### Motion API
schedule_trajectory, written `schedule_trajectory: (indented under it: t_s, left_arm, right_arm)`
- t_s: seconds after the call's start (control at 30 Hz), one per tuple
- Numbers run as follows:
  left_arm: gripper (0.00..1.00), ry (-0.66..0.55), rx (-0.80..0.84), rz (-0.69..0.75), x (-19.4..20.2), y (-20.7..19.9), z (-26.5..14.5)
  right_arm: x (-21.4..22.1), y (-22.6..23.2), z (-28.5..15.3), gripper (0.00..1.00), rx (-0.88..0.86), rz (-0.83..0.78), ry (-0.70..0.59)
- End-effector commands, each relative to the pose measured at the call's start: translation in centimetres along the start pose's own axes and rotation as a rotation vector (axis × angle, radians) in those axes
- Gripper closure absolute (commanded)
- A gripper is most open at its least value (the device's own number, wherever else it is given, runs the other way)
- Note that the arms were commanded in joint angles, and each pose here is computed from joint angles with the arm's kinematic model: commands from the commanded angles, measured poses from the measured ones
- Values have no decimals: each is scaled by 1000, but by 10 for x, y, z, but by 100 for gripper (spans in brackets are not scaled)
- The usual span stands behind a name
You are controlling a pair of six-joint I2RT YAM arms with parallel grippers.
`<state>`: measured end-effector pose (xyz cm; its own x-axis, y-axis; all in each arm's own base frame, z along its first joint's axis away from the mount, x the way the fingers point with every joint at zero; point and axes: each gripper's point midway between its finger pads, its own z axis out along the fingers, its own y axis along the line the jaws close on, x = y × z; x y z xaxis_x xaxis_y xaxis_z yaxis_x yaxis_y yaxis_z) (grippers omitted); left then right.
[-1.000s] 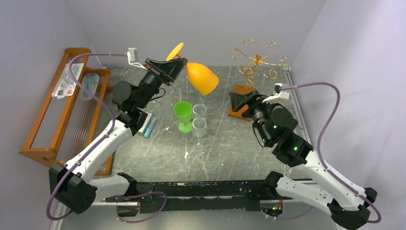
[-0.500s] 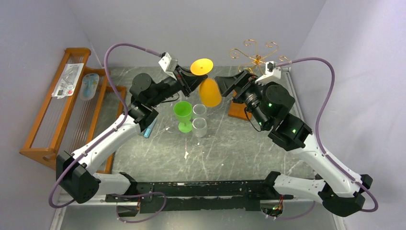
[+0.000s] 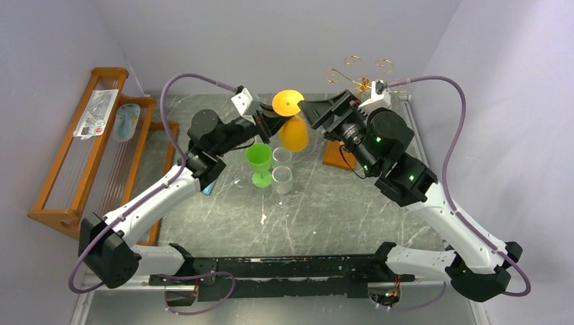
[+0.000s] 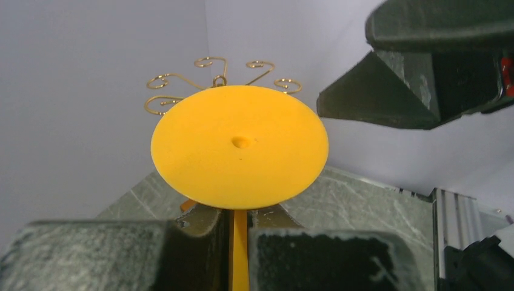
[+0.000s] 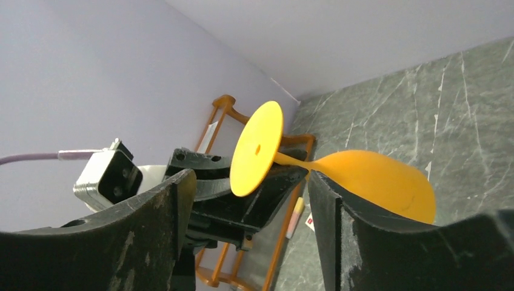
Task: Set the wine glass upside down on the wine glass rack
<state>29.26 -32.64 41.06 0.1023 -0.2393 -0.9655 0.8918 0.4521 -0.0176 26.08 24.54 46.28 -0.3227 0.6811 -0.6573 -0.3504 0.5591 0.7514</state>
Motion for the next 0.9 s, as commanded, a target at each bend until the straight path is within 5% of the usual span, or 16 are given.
schedule_trajectory:
  t_s: [0.0, 0.33, 0.63, 0.83, 0.87]
  left_arm:
    - [95, -77, 40, 135, -11, -10, -7]
    - [95, -91, 71, 166, -7, -16, -12]
    - [95, -78, 78, 153, 0, -15, -10]
    - [94, -83, 81, 147, -2, -17, -11]
    - [85, -86, 74, 145, -2, -16, -12]
  right_arm:
    - [2, 0, 5, 30, -17, 38, 8]
    - [22, -26, 37, 55, -72, 132, 168]
    - [35, -23, 41, 54, -115, 102, 236]
    - [32, -31, 45, 91, -94, 111, 236]
    - [29, -31, 46, 97, -93, 115, 226]
